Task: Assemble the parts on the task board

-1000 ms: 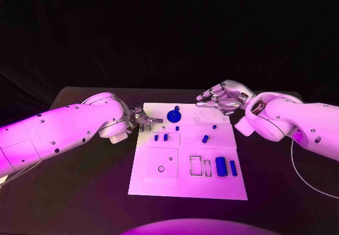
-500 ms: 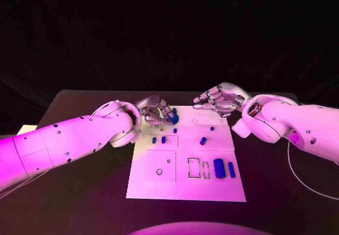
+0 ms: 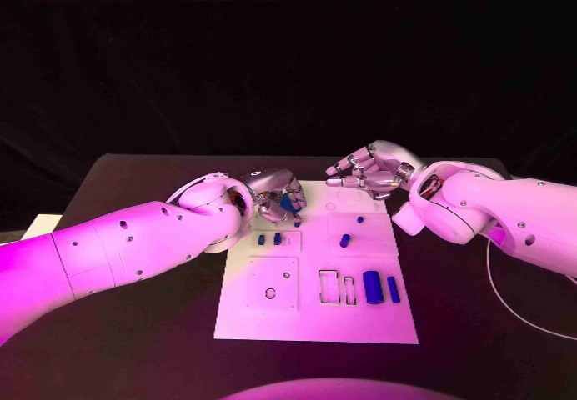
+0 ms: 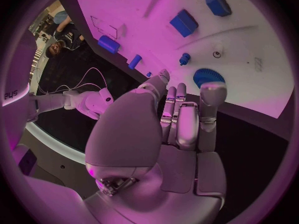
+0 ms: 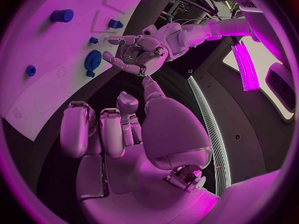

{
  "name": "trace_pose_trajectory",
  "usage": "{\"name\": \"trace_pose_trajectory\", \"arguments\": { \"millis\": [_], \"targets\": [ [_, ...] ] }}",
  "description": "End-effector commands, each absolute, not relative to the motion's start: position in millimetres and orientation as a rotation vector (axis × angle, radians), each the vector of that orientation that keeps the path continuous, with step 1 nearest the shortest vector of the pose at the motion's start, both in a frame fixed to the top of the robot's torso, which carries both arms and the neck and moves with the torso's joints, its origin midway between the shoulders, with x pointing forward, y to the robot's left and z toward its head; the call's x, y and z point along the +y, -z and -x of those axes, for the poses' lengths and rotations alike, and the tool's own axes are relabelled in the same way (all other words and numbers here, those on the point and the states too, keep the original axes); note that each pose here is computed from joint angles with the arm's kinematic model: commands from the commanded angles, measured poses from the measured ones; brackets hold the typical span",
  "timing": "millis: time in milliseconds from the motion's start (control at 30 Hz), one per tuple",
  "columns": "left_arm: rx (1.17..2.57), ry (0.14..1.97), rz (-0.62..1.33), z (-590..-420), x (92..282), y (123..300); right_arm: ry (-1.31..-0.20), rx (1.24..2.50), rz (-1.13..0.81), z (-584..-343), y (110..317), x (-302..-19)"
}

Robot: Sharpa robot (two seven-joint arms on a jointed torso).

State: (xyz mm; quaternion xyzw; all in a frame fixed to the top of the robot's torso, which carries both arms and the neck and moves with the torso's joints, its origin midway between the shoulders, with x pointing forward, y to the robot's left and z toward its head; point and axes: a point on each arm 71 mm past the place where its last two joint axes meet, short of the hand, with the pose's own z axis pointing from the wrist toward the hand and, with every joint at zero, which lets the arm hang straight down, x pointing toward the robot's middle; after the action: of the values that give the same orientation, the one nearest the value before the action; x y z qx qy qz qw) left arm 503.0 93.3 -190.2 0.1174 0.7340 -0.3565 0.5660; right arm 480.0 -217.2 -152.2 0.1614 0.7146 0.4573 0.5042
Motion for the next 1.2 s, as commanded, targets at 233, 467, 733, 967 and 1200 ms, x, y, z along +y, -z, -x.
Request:
{"name": "trace_pose_trajectory", "arguments": {
  "millis": [233,467,733,967,1200],
  "targets": [
    [1.808,0.683,-0.412,-504.4,84.0,200.5,-1.115,1.707,-0.373,-480,151,-215],
    [1.822,0.646,-0.421,-506.2,78.7,203.5,-1.113,1.704,-0.375,-480,151,-214],
    [1.832,0.623,-0.42,-507.9,73.4,205.4,-1.112,1.709,-0.376,-480,151,-213],
    [1.86,0.593,-0.42,-511.0,71.4,209.2,-1.113,1.717,-0.375,-480,152,-212],
    [1.877,0.591,-0.42,-512.1,69.2,213.9,-1.113,1.72,-0.378,-480,152,-212]
  ]
}}
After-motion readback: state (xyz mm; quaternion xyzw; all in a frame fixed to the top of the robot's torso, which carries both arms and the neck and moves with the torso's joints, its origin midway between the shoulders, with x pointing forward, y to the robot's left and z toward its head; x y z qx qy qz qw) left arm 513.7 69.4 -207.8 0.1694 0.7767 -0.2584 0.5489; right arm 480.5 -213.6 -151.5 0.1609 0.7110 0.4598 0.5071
